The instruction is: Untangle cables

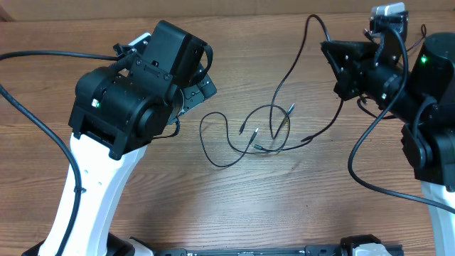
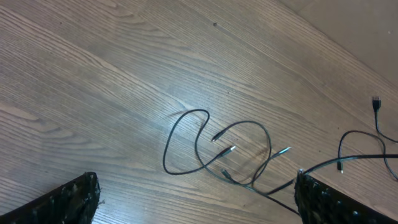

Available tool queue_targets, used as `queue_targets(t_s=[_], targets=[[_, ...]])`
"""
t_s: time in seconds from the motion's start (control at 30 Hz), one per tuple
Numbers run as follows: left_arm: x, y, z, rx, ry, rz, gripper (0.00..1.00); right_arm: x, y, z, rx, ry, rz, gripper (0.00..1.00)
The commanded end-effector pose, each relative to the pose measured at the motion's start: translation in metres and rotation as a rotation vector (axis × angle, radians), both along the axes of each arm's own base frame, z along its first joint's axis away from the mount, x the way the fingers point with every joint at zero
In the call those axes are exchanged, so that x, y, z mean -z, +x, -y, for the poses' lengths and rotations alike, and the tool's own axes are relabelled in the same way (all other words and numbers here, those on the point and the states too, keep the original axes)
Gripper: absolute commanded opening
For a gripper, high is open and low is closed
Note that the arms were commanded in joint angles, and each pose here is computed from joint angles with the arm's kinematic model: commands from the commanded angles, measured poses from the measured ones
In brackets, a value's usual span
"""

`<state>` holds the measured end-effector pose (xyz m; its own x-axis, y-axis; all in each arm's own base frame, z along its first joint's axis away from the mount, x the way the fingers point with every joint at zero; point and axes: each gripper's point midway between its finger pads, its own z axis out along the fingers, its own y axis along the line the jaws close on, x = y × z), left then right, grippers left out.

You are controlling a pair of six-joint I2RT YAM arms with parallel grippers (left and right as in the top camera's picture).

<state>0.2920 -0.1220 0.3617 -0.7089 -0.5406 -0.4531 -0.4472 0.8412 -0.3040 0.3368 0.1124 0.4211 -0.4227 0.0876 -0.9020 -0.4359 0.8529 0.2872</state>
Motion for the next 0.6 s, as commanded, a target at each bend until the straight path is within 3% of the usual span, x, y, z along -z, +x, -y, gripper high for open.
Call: queue_targets(t_s=[0.0,0.57], targets=[[-0.002,0.001,-0.004,0.008,0.026,0.013,1.0,-0.001,0.007,0.027,0.135,-0.109,0.034,0.04],[-0.002,0.0,-0.004,0.008,0.026,0.013,1.0,0.034,0.003,0.104,0.48,-0.425,-0.075,0.04]])
